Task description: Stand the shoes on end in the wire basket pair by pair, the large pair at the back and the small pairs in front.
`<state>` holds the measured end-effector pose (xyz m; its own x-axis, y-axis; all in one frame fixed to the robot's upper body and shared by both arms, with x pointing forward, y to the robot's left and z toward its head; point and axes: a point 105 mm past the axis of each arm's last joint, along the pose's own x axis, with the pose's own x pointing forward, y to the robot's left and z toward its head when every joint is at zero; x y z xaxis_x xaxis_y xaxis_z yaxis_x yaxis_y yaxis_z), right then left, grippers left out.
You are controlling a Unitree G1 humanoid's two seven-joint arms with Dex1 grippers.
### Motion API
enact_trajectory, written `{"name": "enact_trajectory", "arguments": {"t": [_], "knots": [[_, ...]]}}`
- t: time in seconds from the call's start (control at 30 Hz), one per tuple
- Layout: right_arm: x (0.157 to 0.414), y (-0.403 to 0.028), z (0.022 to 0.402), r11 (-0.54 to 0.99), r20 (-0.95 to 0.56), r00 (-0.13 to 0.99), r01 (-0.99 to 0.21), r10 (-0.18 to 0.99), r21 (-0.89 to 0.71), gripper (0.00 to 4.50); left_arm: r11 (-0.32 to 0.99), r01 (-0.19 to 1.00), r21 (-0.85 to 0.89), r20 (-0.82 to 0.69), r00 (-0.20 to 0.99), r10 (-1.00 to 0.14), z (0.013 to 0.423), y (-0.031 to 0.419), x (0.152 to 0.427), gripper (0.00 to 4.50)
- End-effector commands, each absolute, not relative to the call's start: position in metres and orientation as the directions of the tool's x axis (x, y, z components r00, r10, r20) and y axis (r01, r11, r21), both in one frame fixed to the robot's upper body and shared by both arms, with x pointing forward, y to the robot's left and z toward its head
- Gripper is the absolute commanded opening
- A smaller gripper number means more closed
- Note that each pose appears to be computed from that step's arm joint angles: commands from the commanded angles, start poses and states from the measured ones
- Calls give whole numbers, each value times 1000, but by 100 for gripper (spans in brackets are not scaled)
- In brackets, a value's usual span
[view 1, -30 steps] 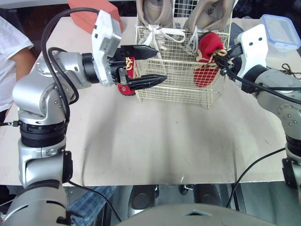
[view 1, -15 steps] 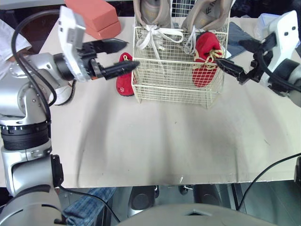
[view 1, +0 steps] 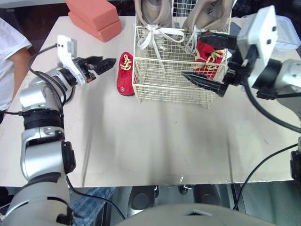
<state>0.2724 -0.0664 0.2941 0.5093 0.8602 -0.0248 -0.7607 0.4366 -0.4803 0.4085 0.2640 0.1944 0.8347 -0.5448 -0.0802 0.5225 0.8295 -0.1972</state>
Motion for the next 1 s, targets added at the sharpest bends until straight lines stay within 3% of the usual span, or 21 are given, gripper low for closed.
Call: {"name": "enact_trajectory", "arguments": {"t": [0.03, 0.4, 0.43, 0.5, 0.57, 0.6, 0.63, 0.77, 1.0], "knots": [[264, -57, 305, 401, 4, 482, -724, 876, -561, 439, 850, 489, -196, -81, 856, -511, 194, 270, 416, 450], [268, -53, 307, 405, 11, 484, -718, 875, -566, 439, 812, 509, -286, -132, 818, -559, 179, 248, 427, 450], [268, -53, 307, 404, 10, 484, -719, 875, -566, 450, 816, 504, -284, -145, 818, -556, 176, 247, 427, 398], [268, -52, 307, 406, 10, 487, -716, 873, -567, 450, 828, 487, -276, -170, 823, -541, 171, 249, 427, 352], [270, -53, 307, 411, 6, 498, -709, 867, -573, 450, 846, 466, -259, -196, 832, -519, 166, 252, 428, 235], [271, -54, 307, 413, 4, 503, -706, 864, -575, 450, 850, 462, -252, -202, 834, -513, 165, 253, 428, 210], [272, -54, 306, 415, 1, 508, -703, 861, -577, 450, 853, 457, -253, -198, 838, -508, 166, 254, 428, 143], [273, -55, 304, 419, -2, 515, -700, 857, -578, 450, 858, 454, -240, -141, 858, -493, 174, 257, 430, 6], [278, -58, 309, 497, 85, 527, -719, 846, -485, 450, 868, 493, -58, 264, 846, -463, 252, 269, 420, 2]]}}
